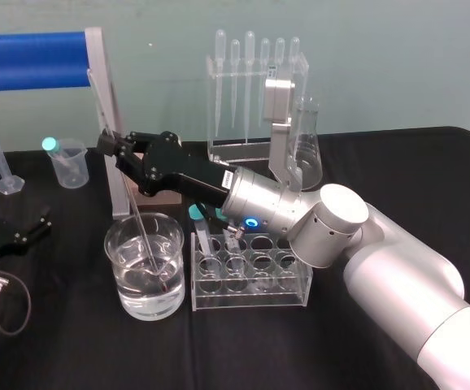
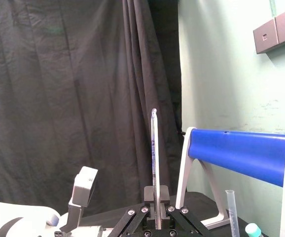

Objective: Hold the thermometer with one hand and immerse one end into the beaker, then reinsert it into the test tube rack.

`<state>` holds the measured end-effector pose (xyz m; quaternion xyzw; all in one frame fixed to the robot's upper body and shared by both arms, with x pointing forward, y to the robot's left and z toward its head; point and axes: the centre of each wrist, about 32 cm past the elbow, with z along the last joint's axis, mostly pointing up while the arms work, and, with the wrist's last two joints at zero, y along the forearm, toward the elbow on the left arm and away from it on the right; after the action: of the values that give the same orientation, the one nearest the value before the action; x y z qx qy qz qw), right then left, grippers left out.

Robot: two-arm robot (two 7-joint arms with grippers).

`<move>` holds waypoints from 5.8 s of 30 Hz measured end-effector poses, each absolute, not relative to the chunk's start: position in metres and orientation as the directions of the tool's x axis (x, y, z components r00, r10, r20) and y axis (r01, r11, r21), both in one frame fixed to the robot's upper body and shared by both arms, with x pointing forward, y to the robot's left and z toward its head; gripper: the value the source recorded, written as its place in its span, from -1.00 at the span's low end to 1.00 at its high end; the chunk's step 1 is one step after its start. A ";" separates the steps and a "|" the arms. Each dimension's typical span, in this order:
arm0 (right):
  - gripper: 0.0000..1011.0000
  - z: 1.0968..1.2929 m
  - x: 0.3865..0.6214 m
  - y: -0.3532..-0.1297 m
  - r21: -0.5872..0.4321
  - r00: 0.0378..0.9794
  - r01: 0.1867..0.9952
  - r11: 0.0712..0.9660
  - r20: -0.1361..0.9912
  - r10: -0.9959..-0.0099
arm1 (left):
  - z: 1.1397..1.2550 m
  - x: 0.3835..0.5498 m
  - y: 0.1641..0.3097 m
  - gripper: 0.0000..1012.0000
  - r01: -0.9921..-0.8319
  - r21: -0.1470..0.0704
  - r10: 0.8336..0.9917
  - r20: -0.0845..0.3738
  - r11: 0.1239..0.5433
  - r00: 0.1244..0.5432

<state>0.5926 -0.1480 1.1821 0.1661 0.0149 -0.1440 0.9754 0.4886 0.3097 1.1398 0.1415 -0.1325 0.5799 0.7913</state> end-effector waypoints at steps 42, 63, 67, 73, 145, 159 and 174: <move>-0.89 1.182 0.593 -0.148 0.320 0.958 0.286 0.903 -0.077 -0.276 | 1.140 0.489 0.310 0.99 -0.955 0.070 0.880 0.374 0.287 0.292; -0.89 1.229 0.594 -0.158 0.497 0.961 0.219 0.840 0.039 -0.273 | 1.140 0.489 0.310 0.99 -0.955 0.070 0.880 0.374 0.287 0.292; -0.89 1.249 0.593 -0.165 0.581 0.958 0.190 0.791 0.068 -0.280 | 1.140 0.489 0.310 0.99 -0.955 0.070 0.880 0.374 0.287 0.292; -0.89 1.275 0.588 -0.189 0.621 0.926 0.195 0.759 0.138 -0.350 | 1.140 0.489 0.310 0.99 -0.955 0.070 0.880 0.374 0.287 0.292; -0.89 1.150 0.535 -0.299 0.337 0.789 0.598 0.727 -0.089 -0.608 | 1.140 0.489 0.310 0.99 -0.955 0.070 0.880 0.374 0.287 0.292; -0.89 1.150 0.535 -0.299 0.335 0.788 0.599 0.727 -0.090 -0.609 | 1.140 0.489 0.310 0.99 -0.955 0.070 0.880 0.374 0.287 0.292; -0.52 1.150 0.535 -0.299 0.337 0.788 0.599 0.726 -0.089 -0.609 | 1.140 0.489 0.310 0.99 -0.955 0.070 0.880 0.374 0.287 0.292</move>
<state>0.5348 -0.2990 1.1502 0.1765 -0.0141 -0.3253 0.9289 0.4886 0.3097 1.1398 0.1415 -0.1325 0.5799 0.7913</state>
